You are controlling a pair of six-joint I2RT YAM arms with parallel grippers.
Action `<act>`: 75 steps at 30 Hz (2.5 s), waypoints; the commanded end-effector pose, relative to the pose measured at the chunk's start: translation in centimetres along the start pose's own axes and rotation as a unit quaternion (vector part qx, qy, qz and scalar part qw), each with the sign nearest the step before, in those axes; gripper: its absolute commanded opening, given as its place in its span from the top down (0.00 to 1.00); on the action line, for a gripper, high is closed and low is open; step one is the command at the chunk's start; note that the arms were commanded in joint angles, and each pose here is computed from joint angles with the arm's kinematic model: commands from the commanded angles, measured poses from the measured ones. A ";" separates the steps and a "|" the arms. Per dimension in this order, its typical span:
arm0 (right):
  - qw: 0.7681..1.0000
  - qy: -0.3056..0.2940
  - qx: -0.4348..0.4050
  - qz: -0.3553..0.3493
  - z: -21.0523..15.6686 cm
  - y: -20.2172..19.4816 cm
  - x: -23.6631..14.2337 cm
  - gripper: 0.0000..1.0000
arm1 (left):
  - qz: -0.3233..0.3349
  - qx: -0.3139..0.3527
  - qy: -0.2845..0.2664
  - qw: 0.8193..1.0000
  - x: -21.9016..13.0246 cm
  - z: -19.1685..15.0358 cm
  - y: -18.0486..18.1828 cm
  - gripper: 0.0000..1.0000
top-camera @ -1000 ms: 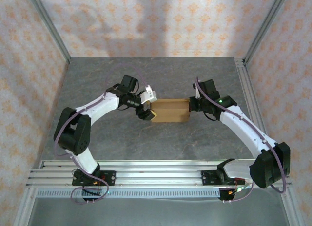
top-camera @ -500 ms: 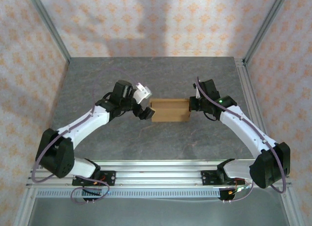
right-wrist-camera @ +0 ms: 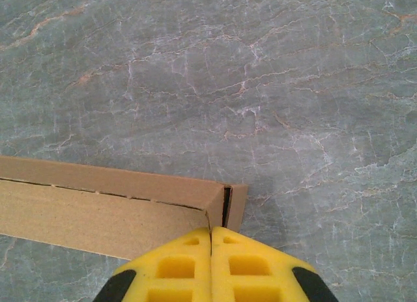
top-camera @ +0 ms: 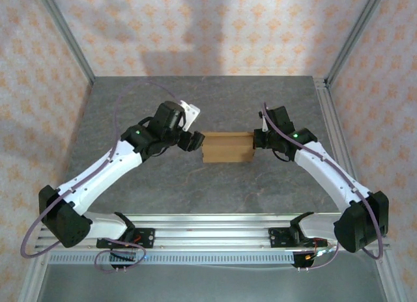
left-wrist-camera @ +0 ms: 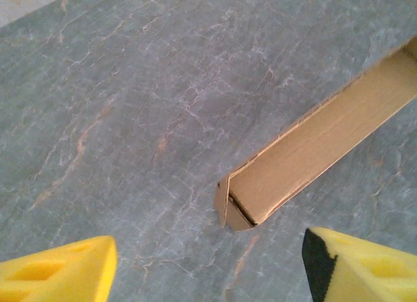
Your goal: Fold the paper box
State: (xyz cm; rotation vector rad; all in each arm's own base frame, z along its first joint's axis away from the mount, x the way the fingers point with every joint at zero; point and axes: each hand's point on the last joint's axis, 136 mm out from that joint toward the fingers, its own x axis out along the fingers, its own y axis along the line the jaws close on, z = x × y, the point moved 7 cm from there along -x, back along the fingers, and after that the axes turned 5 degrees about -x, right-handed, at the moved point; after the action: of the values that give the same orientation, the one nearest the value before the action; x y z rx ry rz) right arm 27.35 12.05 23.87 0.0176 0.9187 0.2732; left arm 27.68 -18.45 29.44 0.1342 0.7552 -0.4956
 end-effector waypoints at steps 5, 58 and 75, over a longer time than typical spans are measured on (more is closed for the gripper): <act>1.000 -0.003 0.006 0.003 0.0 0.2 -0.8 1.00 | -0.026 -0.024 0.102 0.994 1.5 -0.8 -0.2 0.46; 0.999 0.027 -0.023 0.006 0.3 0.5 -0.4 1.00 | -0.051 -0.124 0.121 0.984 7.7 -0.1 1.1 0.80; 0.999 0.030 -0.021 0.009 0.3 0.5 -0.3 1.00 | -0.042 -0.119 0.129 0.984 8.2 -0.4 1.3 0.90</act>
State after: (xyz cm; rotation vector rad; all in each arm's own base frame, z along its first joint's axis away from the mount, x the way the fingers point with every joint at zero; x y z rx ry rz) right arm 27.43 12.40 23.89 -0.0030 0.9605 0.3021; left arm 32.98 -20.36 23.53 -0.0656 1.0782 -0.4888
